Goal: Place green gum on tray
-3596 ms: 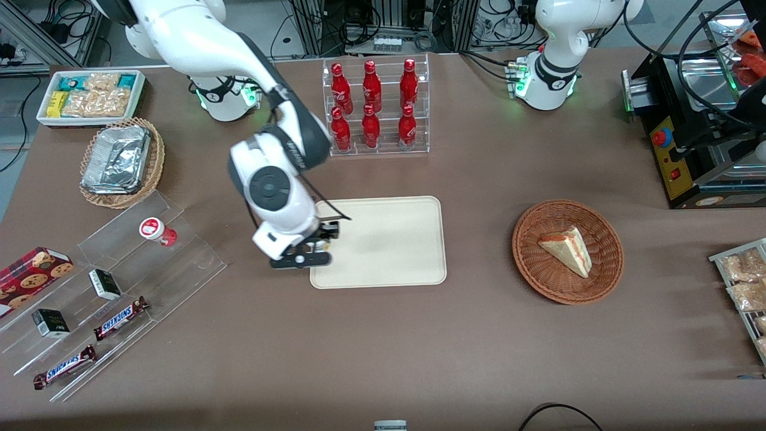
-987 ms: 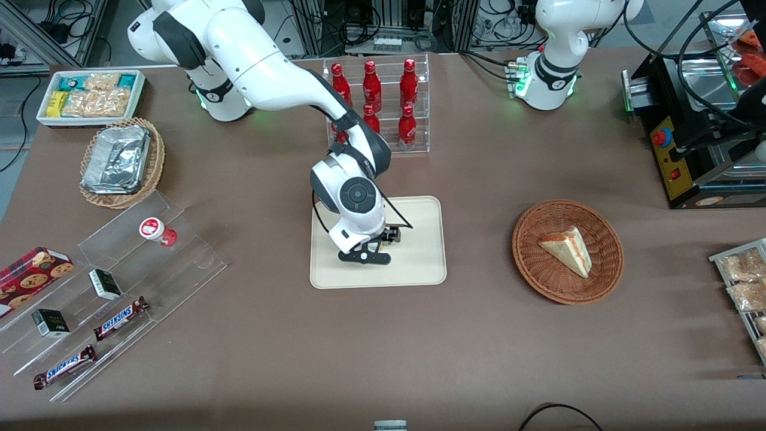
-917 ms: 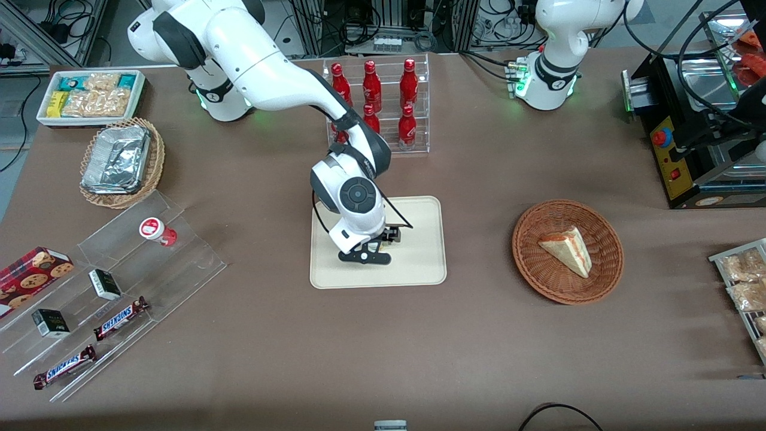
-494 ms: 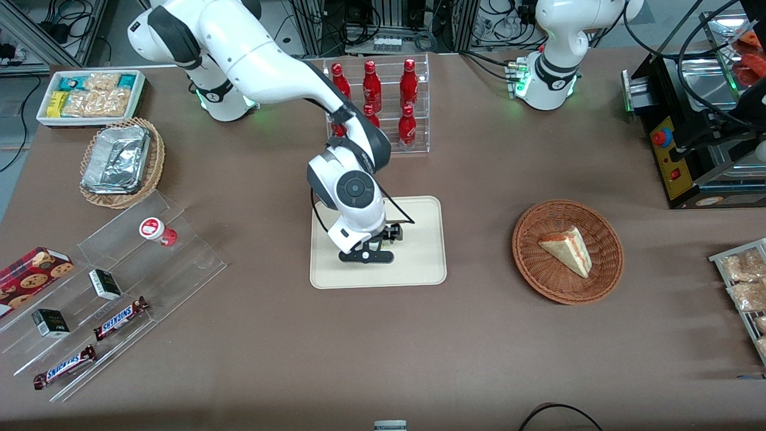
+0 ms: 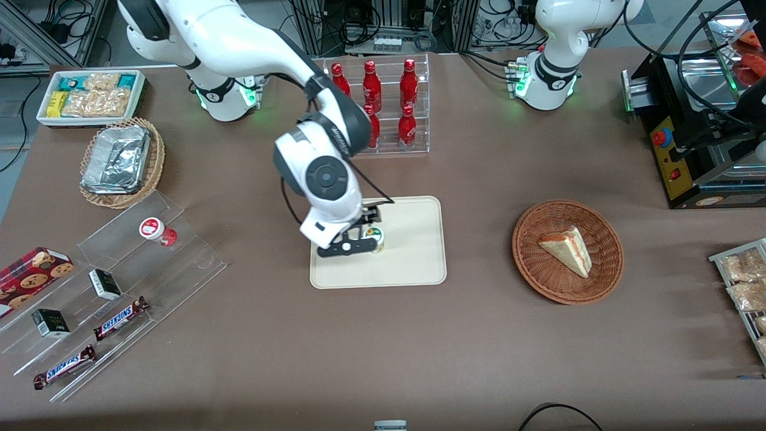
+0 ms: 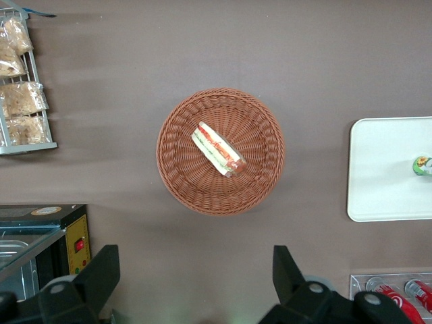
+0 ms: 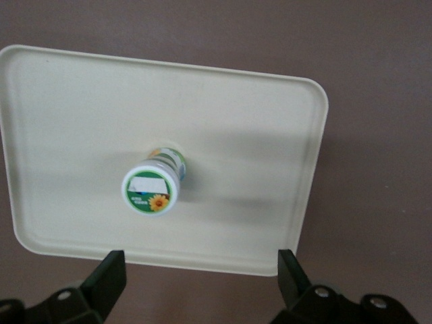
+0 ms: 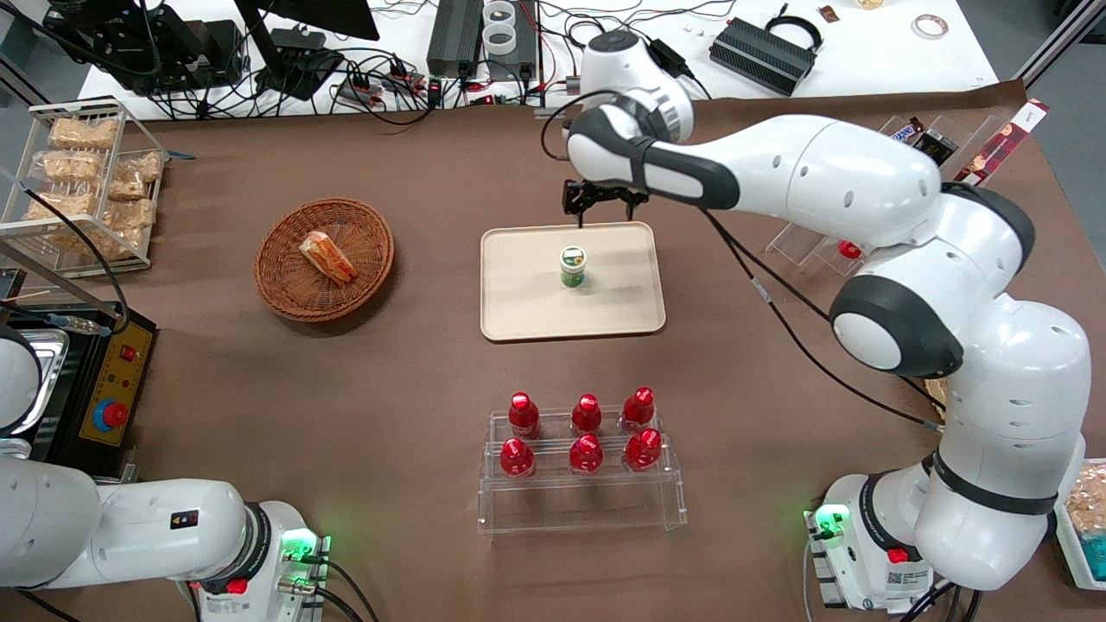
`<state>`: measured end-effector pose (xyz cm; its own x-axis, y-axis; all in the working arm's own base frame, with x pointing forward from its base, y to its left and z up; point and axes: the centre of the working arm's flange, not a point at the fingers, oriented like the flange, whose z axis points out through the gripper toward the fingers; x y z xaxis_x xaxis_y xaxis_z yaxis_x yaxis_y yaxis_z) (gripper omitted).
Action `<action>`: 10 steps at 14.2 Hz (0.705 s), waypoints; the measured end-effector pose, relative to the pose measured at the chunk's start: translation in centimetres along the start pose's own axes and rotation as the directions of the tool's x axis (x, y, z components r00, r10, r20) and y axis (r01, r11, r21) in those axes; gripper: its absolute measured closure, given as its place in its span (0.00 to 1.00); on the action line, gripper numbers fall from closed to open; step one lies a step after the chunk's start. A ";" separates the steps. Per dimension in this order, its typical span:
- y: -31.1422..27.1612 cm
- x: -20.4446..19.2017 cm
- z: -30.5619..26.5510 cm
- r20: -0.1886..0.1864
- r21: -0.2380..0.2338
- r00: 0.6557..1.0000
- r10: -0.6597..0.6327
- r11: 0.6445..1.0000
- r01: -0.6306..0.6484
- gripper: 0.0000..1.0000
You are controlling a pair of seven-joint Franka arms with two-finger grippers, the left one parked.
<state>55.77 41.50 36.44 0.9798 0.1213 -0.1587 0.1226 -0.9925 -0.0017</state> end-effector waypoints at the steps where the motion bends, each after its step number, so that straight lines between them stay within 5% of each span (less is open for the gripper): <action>1: 0.9 -0.1 -0.8 0.013 -0.002 1.000 -0.013 1.000 0.013 0.00; 10: 17.4 1.9 -7.6 0.099 0.044 0.985 -0.142 0.989 0.138 0.00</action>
<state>60.98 24.60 43.57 0.9319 0.2588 -0.2543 0.2499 -0.9659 -0.0675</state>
